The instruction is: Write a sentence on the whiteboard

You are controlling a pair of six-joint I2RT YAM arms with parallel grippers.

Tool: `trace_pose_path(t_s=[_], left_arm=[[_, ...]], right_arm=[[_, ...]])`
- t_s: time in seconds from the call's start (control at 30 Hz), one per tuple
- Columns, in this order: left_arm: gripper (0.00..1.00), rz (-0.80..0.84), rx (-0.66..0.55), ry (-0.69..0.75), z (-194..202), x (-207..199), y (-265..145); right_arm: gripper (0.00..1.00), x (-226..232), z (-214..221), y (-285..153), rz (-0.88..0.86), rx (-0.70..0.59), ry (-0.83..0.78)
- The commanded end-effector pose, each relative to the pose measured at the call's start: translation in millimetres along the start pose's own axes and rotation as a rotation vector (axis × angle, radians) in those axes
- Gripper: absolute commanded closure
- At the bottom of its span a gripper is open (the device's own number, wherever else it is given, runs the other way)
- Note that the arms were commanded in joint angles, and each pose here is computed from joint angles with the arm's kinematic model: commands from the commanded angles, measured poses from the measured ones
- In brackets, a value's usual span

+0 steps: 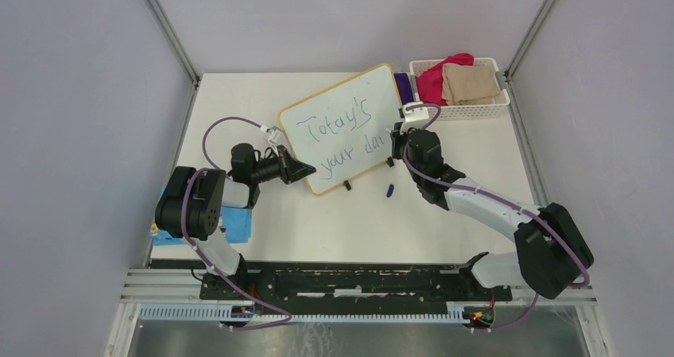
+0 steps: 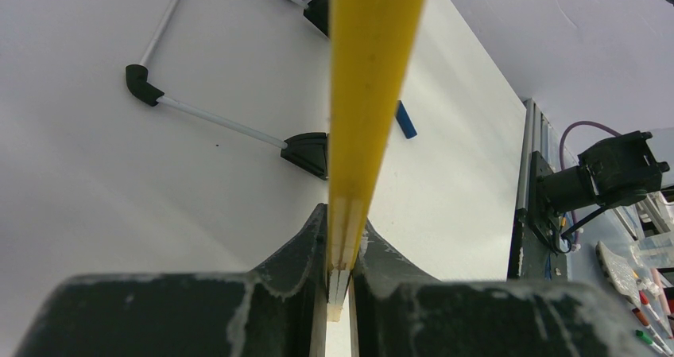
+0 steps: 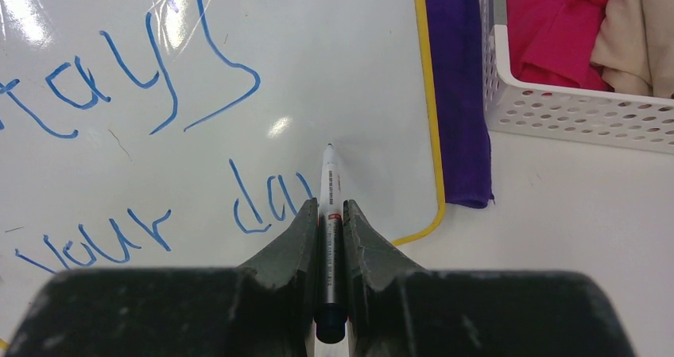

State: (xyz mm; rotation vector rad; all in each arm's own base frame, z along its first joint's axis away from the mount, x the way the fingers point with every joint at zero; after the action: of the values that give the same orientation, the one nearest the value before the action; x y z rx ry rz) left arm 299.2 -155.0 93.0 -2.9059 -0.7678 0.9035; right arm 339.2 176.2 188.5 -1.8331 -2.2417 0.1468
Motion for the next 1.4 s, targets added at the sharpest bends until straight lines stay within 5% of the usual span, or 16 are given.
trace_pose_path(t_s=[0.0,1.37], left_arm=[[0.98,-0.084,0.047,-0.044,15.9,14.2,-1.2],[0.98,-0.085,0.049,-0.045,16.0,14.5,-0.7]], right_arm=[[1.0,6.2,-25.0,5.7,-0.016,-0.064,0.038],[1.0,0.3,29.2,0.0,-0.042,0.053,0.037]])
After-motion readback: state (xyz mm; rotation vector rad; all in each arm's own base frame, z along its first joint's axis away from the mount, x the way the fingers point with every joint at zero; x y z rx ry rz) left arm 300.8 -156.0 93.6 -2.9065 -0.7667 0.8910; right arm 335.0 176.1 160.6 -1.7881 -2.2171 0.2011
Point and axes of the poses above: each gripper's point midway between its finger pads, its own y axis out along the fingers, its own x axis along the line the jaws close on, z = x × y, the point moved 4 cm from there along -y, back along the fingers, and after that the axes turned 5 degrees about y, right-handed, at the moved point
